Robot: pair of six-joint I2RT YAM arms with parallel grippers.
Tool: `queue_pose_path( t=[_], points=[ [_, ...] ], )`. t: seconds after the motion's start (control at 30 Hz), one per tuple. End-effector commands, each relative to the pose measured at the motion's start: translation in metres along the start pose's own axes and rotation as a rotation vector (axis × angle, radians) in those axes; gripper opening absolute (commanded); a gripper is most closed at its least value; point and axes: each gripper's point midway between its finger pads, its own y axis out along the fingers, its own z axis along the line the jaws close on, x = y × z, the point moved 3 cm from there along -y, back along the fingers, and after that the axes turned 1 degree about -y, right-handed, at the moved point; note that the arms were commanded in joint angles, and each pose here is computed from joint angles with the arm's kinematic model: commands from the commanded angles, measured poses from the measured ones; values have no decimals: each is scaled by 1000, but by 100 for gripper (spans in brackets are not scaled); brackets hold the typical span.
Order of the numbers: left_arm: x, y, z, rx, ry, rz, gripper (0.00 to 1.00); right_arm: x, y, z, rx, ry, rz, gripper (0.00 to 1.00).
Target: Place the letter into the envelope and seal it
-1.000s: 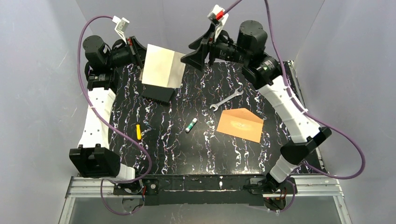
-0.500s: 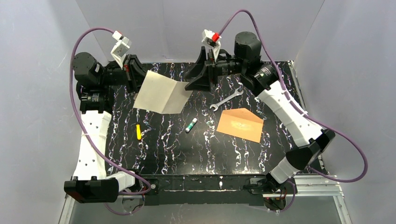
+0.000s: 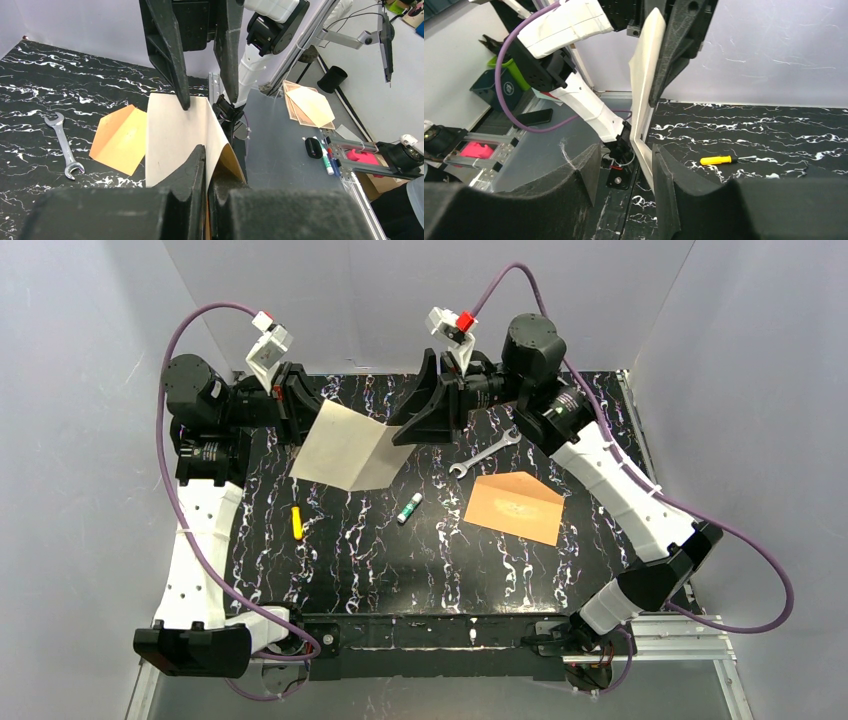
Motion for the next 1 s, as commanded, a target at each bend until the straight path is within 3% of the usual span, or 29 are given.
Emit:
queue_pose_path(
  t=[0.0,0.1,0.37,0.5,0.6,0.67,0.8,0.97],
  points=[
    [4,1,-15,-21,60,9,0,4,5,13,50,-18,-5,52],
    [4,1,-17,-23,59,11,0,-4,7,10,32,-21,19,53],
    [3,1,-19,-22,68,9,0,-17,7,8,2,5,67,33],
    [6,2,-17,-6,70,-3,0,-18,5,5,-30,5,73,1],
    [3,0,-16,-21,62,12,34,-10,0,-3,-139,-30,59,1],
    [-2,-8,-12,-5,40,19,45,-5,-8,-14,-266,-58,45,1],
    [-20,-32,19,131,-12,-31,60,-8,-32,-35,-485,-56,16,1],
    [-20,-37,47,276,-48,-115,65,-19,-77,-66,-869,27,-43,1]
  ],
)
